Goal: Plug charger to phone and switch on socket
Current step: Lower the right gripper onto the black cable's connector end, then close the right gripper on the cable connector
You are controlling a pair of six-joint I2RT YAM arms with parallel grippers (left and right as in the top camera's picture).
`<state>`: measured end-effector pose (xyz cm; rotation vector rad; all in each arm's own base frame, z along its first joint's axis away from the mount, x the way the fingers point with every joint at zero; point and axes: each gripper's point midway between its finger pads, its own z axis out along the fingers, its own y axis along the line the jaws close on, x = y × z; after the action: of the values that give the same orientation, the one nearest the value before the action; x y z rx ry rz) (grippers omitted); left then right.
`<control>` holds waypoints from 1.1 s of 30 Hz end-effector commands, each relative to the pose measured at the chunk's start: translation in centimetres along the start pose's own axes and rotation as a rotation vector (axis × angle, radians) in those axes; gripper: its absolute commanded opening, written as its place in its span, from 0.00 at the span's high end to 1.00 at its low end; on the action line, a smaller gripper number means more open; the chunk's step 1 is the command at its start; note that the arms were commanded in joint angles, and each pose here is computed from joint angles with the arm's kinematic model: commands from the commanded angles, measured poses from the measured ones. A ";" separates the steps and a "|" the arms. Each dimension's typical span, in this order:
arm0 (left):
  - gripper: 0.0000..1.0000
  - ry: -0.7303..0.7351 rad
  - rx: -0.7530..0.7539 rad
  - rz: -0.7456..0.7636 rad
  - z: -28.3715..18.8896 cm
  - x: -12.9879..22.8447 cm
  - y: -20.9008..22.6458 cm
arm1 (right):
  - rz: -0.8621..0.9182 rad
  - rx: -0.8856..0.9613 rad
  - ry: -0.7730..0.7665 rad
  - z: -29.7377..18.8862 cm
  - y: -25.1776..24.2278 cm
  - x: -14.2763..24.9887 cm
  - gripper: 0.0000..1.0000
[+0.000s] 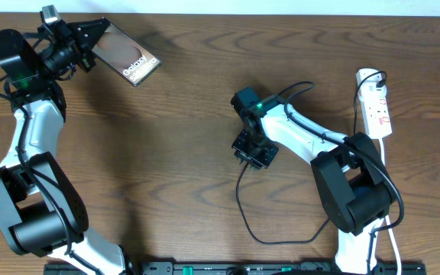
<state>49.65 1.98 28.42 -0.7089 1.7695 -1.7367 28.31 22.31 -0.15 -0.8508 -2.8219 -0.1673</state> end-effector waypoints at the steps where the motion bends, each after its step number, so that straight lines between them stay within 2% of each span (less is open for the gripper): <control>1: 0.92 0.012 0.014 0.038 -0.5 0.4 -1.1 | 0.003 0.004 0.001 0.4 0.1 -0.2 0.73; 6: 0.93 0.012 0.014 0.038 -0.5 0.4 -1.1 | 0.003 0.004 0.000 0.4 0.1 -0.2 0.76; 23: 0.93 0.012 0.014 0.038 -0.5 0.4 -1.1 | 0.006 0.016 -0.083 0.3 -0.1 -1.9 0.72; 33: 0.93 0.012 0.014 0.038 -0.5 0.4 -1.1 | 0.008 0.031 -0.086 0.3 -0.4 -1.9 0.75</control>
<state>49.65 1.98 28.42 -0.7085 1.7696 -1.7365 29.10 22.10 -0.17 -0.8598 -2.8611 -0.1584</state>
